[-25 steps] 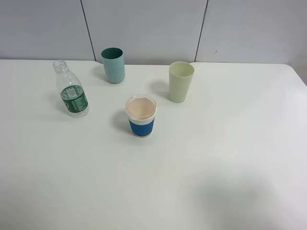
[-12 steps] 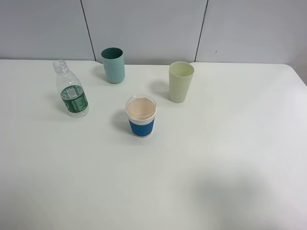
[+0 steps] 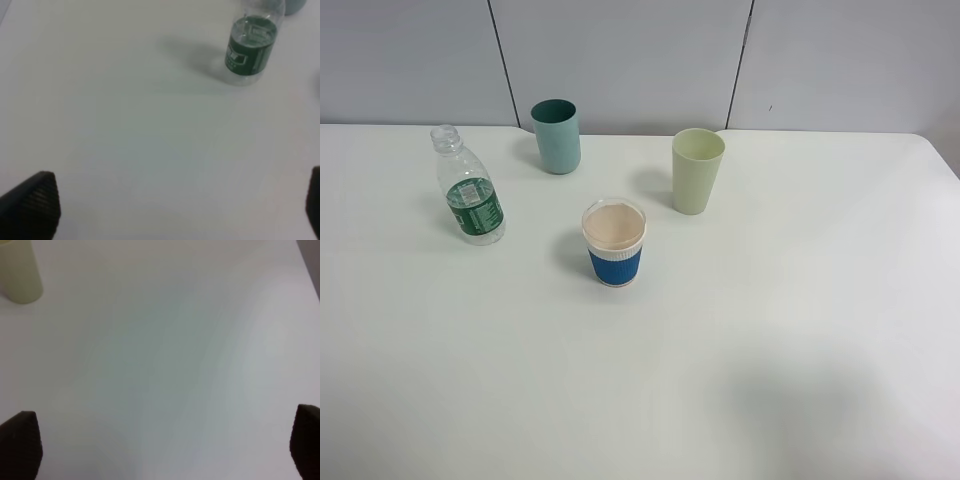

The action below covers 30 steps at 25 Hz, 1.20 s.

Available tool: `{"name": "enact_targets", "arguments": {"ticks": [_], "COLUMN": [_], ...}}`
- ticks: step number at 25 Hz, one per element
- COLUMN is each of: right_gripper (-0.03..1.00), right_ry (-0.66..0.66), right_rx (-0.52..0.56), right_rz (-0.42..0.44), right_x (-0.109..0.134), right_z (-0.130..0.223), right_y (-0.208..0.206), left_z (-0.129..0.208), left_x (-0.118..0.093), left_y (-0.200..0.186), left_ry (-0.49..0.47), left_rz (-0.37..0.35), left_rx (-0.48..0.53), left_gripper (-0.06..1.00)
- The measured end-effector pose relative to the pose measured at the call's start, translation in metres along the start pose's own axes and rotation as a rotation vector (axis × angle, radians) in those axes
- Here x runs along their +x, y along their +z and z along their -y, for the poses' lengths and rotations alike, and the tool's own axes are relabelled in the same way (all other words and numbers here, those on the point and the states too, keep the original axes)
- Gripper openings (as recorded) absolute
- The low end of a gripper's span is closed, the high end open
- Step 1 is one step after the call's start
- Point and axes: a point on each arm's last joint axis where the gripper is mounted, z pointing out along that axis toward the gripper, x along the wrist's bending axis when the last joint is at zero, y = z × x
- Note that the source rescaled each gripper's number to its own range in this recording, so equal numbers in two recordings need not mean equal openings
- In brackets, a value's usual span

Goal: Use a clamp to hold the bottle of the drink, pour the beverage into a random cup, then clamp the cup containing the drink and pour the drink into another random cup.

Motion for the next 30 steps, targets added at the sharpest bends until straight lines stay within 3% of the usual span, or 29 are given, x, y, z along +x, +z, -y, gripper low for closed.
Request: {"name": "enact_targets", "arguments": {"ticks": [4, 30], "right_gripper": [0.99, 0.99], "right_ry": [0.03, 0.032], "right_rx": [0.004, 0.004], "right_rz": [0.059, 0.061], "right_x": [0.0004, 0.0004], "right_z": [0.0001, 0.0001], "right_y": [-0.0002, -0.0002], "left_z": [0.0, 0.0], "left_x": [0.0, 0.0], "left_y": [0.0, 0.0], "left_ry": [0.0, 0.0], "left_rz": [0.0, 0.0], "left_rx": [0.0, 0.0], "left_gripper": [1.0, 1.0]}}
